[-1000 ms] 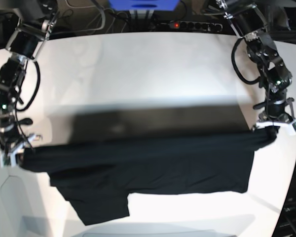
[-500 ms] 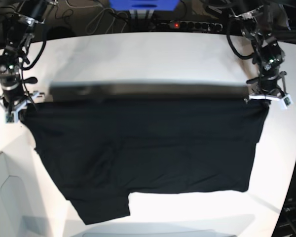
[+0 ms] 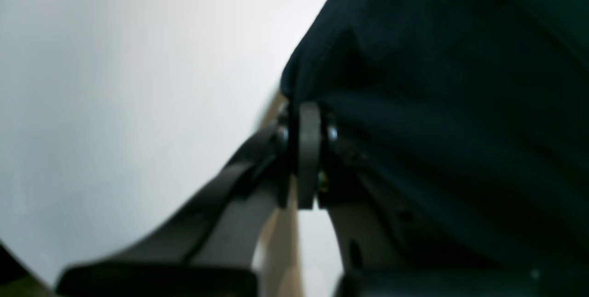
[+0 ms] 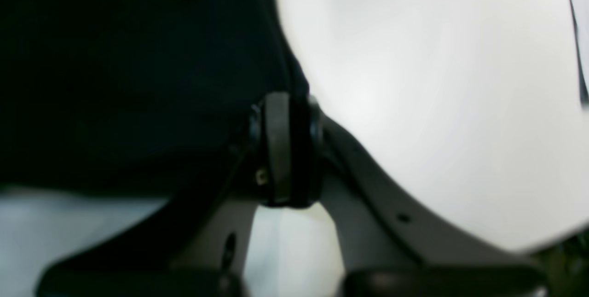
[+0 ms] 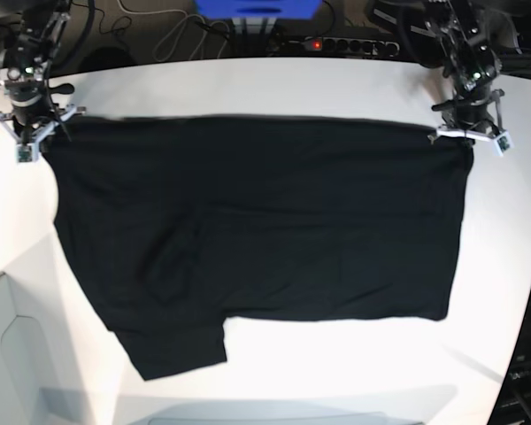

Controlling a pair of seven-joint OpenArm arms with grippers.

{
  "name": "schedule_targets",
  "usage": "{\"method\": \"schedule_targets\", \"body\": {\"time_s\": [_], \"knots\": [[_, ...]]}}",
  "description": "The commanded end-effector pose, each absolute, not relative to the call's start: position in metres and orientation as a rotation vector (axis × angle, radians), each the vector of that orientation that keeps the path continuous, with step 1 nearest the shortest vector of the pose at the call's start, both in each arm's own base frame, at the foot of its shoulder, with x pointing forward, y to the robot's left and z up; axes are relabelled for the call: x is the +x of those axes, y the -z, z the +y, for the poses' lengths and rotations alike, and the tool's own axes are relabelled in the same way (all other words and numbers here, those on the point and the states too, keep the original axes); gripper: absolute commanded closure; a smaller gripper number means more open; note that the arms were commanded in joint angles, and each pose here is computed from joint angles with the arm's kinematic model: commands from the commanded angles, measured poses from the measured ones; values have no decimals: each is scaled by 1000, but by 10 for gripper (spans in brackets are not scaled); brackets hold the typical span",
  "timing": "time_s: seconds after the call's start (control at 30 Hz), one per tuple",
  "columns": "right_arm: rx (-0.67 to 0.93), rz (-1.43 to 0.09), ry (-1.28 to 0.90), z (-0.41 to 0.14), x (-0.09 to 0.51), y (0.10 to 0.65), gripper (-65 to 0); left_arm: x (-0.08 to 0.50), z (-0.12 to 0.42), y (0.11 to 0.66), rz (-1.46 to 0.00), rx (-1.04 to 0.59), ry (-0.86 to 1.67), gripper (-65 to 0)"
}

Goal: Fold the T-shirt properly
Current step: 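Release the edge and move both grippers to the shirt's side corners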

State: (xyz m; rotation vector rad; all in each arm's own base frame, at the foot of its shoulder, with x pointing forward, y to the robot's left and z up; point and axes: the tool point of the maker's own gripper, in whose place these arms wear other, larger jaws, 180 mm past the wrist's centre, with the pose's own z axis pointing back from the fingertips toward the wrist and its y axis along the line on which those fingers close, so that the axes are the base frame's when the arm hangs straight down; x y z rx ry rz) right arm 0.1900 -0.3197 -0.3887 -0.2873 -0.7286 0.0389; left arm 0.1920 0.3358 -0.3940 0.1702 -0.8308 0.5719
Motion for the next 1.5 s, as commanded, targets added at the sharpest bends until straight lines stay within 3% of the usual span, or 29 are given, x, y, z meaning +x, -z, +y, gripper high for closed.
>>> {"method": "schedule_targets", "body": {"time_s": [0.0,0.37,0.87,0.97,1.13,1.27,1.37,1.47], "knots": [[-321,-760,-28,-329,191,377,0,192,342,385,-860,192,-558,0],[-351,-671,3,-343,149,388,0,149,323,379,-812,208,-525,0],[-327,-640,-33,-338,139,393,0,110,317,390,-717,228,-515,0],[-293,-629,-73,-331,139,396,-77,106,320,389,-707,233,-501,0],[-291,-634,-77,-330,139,395,-277,105,323,388,-704,240,-489,0],[-308,-671,-96,-328,149,382,-360,102,328,383,-709,256,-498,0],[-318,-697,-105,-326,156,372,-363,104,331,376,-728,269,-504,-75],[-329,-742,-112,-322,167,360,-363,109,332,368,-754,274,-496,-224]]}}
